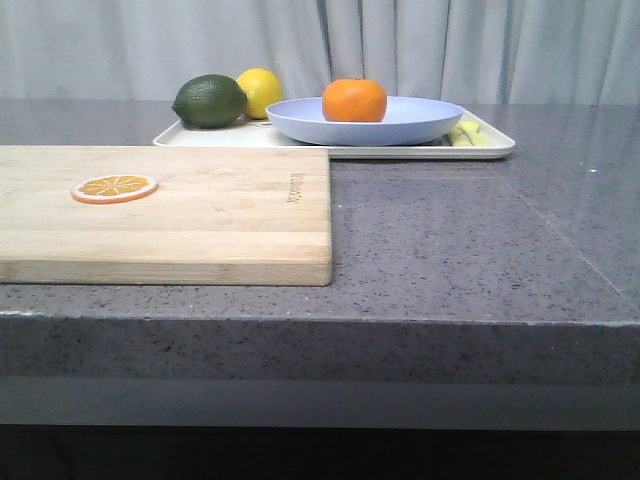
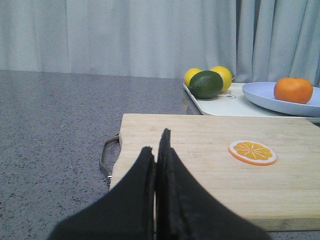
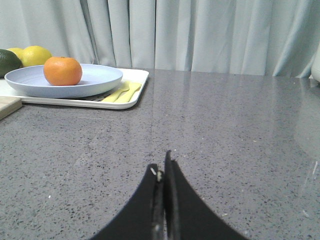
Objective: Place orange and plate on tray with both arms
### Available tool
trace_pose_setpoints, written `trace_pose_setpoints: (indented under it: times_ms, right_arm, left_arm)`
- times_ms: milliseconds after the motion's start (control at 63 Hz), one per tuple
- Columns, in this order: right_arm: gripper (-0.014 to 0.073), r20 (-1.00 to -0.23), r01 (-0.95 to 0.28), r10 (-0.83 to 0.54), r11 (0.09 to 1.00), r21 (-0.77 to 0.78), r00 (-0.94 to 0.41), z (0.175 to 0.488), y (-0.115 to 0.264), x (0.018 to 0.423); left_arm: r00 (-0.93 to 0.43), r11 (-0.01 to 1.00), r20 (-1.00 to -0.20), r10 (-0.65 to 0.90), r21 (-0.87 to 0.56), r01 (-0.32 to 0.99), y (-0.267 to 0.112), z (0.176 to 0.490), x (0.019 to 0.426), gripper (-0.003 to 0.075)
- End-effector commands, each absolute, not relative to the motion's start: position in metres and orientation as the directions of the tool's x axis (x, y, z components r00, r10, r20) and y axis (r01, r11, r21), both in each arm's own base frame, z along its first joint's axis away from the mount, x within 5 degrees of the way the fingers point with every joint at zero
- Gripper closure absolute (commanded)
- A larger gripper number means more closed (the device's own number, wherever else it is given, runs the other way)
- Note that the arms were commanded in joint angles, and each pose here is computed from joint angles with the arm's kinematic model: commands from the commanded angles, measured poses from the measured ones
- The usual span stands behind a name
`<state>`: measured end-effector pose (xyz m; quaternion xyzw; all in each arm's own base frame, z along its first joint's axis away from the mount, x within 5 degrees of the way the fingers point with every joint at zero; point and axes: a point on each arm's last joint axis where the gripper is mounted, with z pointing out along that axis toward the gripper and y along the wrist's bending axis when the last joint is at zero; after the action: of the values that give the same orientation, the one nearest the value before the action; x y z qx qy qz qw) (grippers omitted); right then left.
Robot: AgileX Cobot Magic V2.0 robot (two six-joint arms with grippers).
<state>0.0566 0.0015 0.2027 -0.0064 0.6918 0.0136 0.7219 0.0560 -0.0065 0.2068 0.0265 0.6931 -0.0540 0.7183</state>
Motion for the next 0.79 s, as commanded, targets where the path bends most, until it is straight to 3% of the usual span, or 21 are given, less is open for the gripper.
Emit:
trace_pose_setpoints:
  times_ms: [0, 778]
  right_arm:
    - [0.0660, -0.985, -0.027, 0.005, 1.000, 0.000, 0.172, 0.2191, 0.0015, 0.0528]
    - [0.0660, -0.985, -0.027, 0.005, 1.000, 0.001, 0.171, 0.2191, 0.0015, 0.0529]
  left_arm:
    - [0.102, 0.992, -0.993, -0.060, -0.048, 0.113, -0.0059, 0.2057, 0.0554, 0.0740]
    - [0.105, 0.994, -0.993, -0.059, -0.048, 0.099, -0.0051, 0.2059, 0.0553, 0.0740]
